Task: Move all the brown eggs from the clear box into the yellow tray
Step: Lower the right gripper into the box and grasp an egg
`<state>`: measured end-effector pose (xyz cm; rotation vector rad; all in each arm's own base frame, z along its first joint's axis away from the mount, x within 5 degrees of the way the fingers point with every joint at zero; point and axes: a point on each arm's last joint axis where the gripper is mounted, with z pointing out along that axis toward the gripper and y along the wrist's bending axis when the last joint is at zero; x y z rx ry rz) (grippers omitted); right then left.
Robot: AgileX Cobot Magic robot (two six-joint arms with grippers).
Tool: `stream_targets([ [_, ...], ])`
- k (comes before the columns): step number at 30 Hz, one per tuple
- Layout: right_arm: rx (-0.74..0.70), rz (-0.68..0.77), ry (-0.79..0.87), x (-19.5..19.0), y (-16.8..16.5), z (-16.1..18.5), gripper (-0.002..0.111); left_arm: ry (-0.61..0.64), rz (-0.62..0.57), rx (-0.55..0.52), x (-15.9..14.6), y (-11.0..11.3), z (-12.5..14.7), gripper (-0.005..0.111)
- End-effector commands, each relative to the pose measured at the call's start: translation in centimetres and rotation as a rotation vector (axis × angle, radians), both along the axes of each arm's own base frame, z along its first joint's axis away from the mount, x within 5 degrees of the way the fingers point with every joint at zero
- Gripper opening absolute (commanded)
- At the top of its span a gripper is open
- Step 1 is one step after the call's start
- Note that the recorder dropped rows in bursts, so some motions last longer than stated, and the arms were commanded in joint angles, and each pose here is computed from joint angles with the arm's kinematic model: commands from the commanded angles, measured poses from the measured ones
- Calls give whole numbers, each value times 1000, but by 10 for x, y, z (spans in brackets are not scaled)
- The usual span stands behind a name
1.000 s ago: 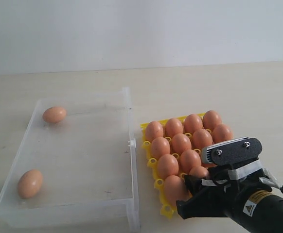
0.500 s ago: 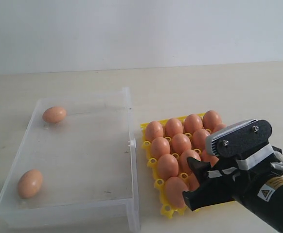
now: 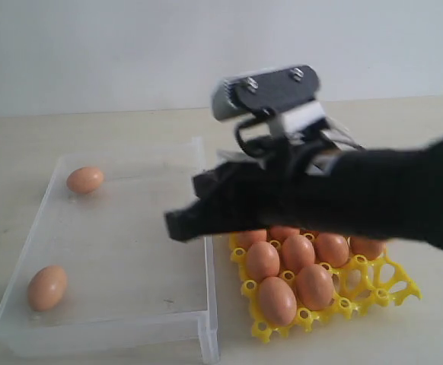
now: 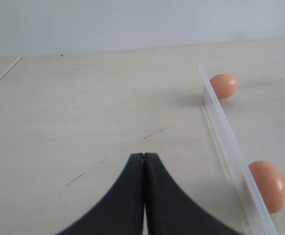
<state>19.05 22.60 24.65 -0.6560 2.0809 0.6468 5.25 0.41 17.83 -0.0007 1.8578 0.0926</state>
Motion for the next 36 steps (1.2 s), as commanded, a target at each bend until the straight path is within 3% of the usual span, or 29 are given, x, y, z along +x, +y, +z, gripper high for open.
stream_targets([
  [1, 45, 12, 279, 26, 51, -4, 0, -5, 2, 4, 0, 0, 2, 0],
  [4, 40, 14, 490, 42, 85, -30, 9, -5, 2, 4, 0, 0, 2, 0],
  [7, 22, 46, 654, 51, 111, -56, 31, -5, 2, 4, 0, 0, 2, 0],
  [10, 117, -26, 814, 62, 133, -75, 59, -5, 2, 4, 0, 0, 2, 0],
  [13, 174, -78, 888, 74, 150, -89, 71, -5, 2, 4, 0, 0, 2, 0],
  [22, 194, -94, 947, 92, 176, -111, 71, -5, 2, 4, 0, 0, 2, 0],
  [33, 119, -100, 947, 93, 175, -139, 69, -5, 2, 4, 0, 0, 2, 0],
  [36, 112, -97, 947, 90, 178, -142, 57, -5, 2, 4, 0, 0, 2, 0],
])
